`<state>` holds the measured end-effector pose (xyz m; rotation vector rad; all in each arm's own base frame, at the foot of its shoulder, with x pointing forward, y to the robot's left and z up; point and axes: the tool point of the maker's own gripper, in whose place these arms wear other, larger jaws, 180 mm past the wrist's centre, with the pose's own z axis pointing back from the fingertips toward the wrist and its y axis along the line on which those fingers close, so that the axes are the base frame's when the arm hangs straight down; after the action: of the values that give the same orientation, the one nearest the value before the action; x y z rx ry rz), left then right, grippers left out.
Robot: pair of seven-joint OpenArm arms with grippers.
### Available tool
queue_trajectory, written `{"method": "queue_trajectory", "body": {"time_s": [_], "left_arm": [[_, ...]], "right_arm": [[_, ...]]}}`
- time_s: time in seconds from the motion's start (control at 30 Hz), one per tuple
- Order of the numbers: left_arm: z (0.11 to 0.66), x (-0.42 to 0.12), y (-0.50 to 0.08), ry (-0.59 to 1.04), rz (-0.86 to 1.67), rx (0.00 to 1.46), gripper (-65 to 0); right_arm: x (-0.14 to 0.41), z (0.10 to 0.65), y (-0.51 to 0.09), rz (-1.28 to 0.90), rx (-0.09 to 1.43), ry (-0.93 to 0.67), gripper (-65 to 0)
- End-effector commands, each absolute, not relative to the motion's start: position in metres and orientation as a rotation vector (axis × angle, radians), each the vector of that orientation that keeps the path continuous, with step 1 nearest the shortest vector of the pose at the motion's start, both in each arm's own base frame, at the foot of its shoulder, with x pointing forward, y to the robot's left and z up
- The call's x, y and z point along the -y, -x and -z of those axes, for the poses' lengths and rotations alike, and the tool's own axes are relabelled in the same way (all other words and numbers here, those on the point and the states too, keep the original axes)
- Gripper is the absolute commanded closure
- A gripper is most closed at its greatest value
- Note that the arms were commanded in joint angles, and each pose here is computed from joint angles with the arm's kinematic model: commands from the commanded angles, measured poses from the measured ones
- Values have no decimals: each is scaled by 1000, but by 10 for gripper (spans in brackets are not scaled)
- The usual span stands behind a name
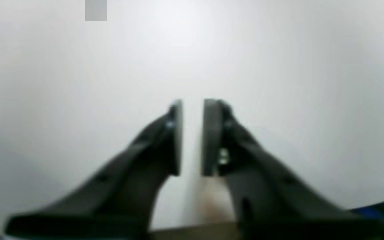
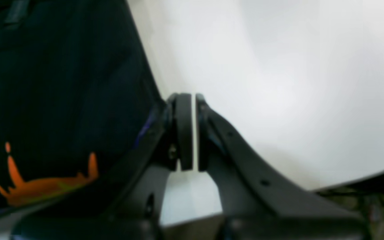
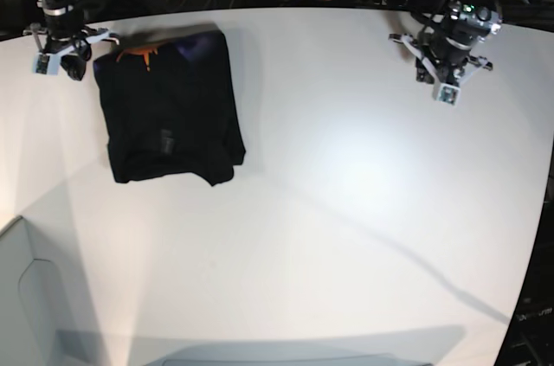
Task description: Fold the T-shirt properly
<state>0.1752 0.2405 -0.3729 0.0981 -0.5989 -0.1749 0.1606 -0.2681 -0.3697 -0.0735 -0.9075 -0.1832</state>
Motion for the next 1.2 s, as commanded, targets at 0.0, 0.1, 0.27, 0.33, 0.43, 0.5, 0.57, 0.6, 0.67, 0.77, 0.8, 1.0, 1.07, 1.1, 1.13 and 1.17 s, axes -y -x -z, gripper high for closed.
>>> {"method": "queue_trajectory", "body": {"time_s": [0.0, 0.1, 0.27, 0.33, 0.43, 0.5, 0.57, 0.6, 0.67, 0.77, 0.8, 1.0, 1.07, 1.1, 1.13, 1.17], "left_arm": [[369, -249, -169, -123, 149, 600, -13], [374, -261, -146, -145, 97, 558, -1], [382, -271, -115, -162, 69, 485, 0], [385, -273, -107, -163, 67, 463, 0], [387, -266, -99, -119, 51, 452, 0], [388, -262, -95, -87, 44, 449, 0], [388, -260, -92, -71, 37, 446, 0], [388, -260, -92, -68, 35, 447, 0], [388, -260, -92, -68, 35, 446, 0], [388, -260, -92, -68, 35, 446, 0], [388, -260, -92, -68, 35, 446, 0], [388, -260, -92, -68, 35, 447, 0], [388, -260, -92, -68, 35, 447, 0], [388, -260, -92, -68, 35, 446, 0], [388, -260, -91, -68, 35, 444, 0], [389, -260, -90, -68, 36, 440, 0]], "right_arm": [[272, 362, -168, 176, 952, 78, 0], [272, 372, -168, 185, 934, 59, 0], [258, 381, -176, 150, 921, 7, 0], [255, 382, -177, 148, 920, 0, 0], [255, 383, -175, 152, 917, -1, 0], [255, 384, -169, 152, 905, -1, 0], [254, 385, -167, 152, 900, -2, 0], [254, 386, -166, 152, 897, -2, 0], [254, 387, -162, 151, 887, -1, 0], [250, 390, -158, 142, 872, -11, 0], [248, 392, -156, 138, 865, -15, 0], [238, 395, -154, 146, 858, -38, 0], [239, 395, -154, 147, 857, -34, 0], [240, 395, -153, 150, 857, -33, 0], [241, 394, -153, 152, 858, -28, 0], [246, 393, -151, 160, 860, -17, 0]]}}
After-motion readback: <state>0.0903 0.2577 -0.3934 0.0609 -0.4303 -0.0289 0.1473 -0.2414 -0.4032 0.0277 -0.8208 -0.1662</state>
